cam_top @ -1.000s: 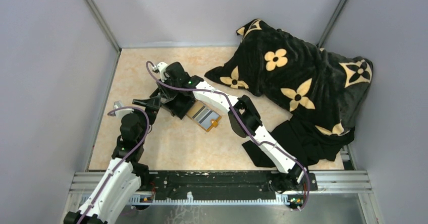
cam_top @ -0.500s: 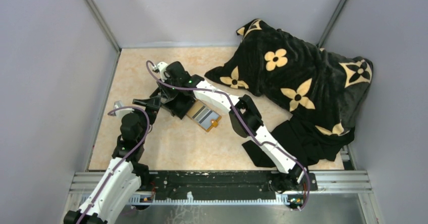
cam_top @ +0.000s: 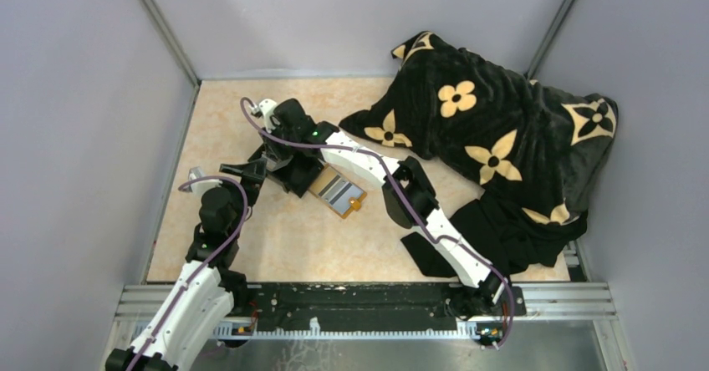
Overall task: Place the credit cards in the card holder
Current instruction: Pick up the credit card from the storage box.
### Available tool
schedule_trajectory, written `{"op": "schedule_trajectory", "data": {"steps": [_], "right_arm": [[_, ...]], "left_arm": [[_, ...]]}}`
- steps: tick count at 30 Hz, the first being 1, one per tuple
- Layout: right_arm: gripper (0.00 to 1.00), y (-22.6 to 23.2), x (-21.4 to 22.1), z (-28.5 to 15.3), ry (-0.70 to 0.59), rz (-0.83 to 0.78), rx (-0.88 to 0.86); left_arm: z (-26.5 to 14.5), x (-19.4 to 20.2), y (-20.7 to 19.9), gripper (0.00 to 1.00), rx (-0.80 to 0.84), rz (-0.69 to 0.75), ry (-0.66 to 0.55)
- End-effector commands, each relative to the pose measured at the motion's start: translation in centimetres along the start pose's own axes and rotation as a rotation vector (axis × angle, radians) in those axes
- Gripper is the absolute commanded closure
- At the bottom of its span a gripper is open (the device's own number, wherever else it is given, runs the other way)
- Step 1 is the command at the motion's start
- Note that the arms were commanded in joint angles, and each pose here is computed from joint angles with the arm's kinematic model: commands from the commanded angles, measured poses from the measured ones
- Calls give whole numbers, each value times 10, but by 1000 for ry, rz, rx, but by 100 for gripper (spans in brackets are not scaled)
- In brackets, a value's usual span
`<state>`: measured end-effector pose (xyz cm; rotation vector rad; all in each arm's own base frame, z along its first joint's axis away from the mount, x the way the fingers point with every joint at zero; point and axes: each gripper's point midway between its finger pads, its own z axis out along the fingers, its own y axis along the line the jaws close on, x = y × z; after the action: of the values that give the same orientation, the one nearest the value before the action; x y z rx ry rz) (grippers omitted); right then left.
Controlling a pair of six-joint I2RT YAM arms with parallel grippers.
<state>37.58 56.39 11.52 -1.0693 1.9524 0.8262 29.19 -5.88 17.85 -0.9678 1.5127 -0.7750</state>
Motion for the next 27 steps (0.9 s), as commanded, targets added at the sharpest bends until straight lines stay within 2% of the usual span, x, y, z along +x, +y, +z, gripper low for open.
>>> {"op": "schedule_trajectory", "data": {"steps": [1,5,6,13,24,25,26,27], "right_arm": [[83,1,-42,-30,-72,-35,63],[99,-20,-39,-35,-58,-53,182],[100,-24,-40,-37,-61,-60,206],[100,-39,-53,-53,-98,-93,298],[100,-32,-89,-108,-212,-21,249],[100,-30,-90,-113,-217,-14,242],[100,-29,-92,-119,-225,-7,237],[100,-27,-94,-124,-233,-2,229]], "left_arm": [[-1,-1,-6,16,26,-13,-7],[0,0,-5,16,26,-6,-7],[0,0,-5,16,27,-5,-7],[8,4,-5,14,33,30,6],[27,22,-22,12,110,148,84],[29,23,-26,11,124,163,93],[29,24,-28,2,136,176,103],[31,26,-30,1,146,193,111]]}}
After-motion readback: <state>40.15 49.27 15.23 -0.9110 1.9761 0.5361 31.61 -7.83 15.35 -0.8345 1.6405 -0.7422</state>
